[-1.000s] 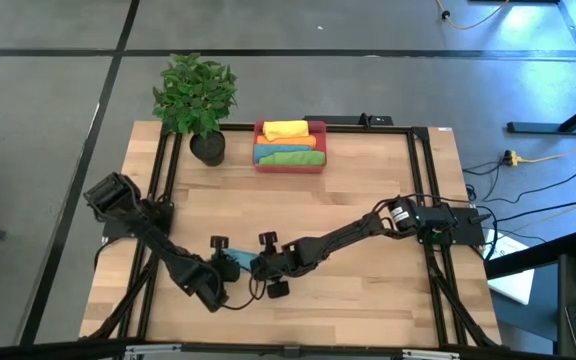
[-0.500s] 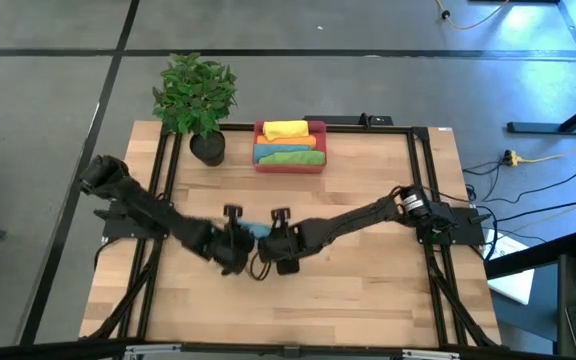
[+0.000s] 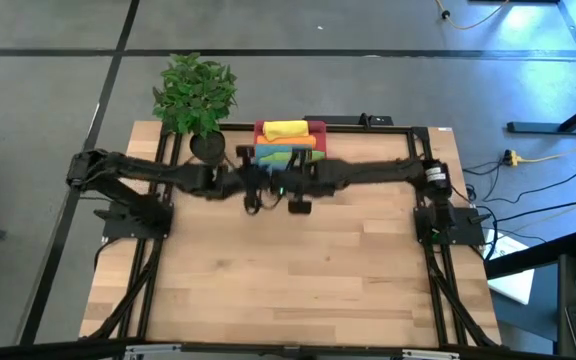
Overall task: Roll microfiber towels into tight, uniform cylinder then place into a basket
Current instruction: Put the rolled blue towel into the red bin
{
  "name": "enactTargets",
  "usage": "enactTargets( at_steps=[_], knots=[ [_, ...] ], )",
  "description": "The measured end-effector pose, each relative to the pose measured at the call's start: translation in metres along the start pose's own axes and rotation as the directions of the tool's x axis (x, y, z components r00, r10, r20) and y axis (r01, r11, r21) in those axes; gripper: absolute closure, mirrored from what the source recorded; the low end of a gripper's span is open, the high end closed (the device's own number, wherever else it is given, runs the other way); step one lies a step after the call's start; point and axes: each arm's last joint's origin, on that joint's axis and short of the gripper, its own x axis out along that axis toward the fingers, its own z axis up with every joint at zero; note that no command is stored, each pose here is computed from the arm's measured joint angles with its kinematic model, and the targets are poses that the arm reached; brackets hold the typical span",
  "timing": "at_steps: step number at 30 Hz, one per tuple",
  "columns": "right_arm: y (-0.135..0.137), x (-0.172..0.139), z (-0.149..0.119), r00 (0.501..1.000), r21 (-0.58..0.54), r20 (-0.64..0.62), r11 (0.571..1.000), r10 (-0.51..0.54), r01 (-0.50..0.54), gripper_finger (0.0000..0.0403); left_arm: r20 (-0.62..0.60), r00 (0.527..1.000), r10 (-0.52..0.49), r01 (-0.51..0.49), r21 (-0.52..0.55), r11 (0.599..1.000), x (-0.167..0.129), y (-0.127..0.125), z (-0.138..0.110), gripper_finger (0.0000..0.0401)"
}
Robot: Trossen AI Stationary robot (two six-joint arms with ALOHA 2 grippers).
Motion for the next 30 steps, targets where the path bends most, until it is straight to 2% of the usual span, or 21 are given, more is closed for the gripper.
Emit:
enactTargets(
  at_steps=[5, 11, 16, 21, 25, 30],
  knots=[
    [-0.053, 0.014, -0.011, 0.999, 0.05, 0.014, 0.998, 0.031, -0.031, 0.0366, 0.05, 0.999, 0.009, -0.005, -0.062, 0.998, 0.035, 0.042, -0.006, 0.0399],
    [-0.104, 0.061, -0.041, 0.997, 0.106, 0.034, 0.992, 0.064, -0.067, 0.0366, 0.097, 0.995, -0.036, 0.046, -0.103, 0.994, 0.079, 0.077, -0.027, 0.0399],
    [-0.131, 0.1, -0.069, 0.994, 0.167, 0.085, 0.982, 0.072, -0.085, 0.0366, 0.076, 0.993, -0.087, 0.093, -0.075, 0.993, 0.117, 0.087, -0.051, 0.0399],
    [-0.152, 0.122, -0.09, 0.992, 0.198, 0.127, 0.979, 0.023, -0.048, 0.0366, 0.093, 0.993, -0.069, 0.076, -0.072, 0.994, 0.144, 0.093, -0.064, 0.0399],
    [-0.165, 0.129, -0.1, 0.99, 0.195, 0.141, 0.981, -0.005, -0.023, 0.0366, 0.108, 0.993, -0.052, 0.061, -0.08, 0.995, 0.152, 0.098, -0.07, 0.0399],
    [-0.167, 0.131, -0.104, 0.985, 0.189, 0.162, 0.978, 0.058, -0.088, 0.0366, 0.127, 0.988, -0.093, 0.104, -0.082, 0.991, 0.153, 0.097, -0.072, 0.0398]
  ],
)
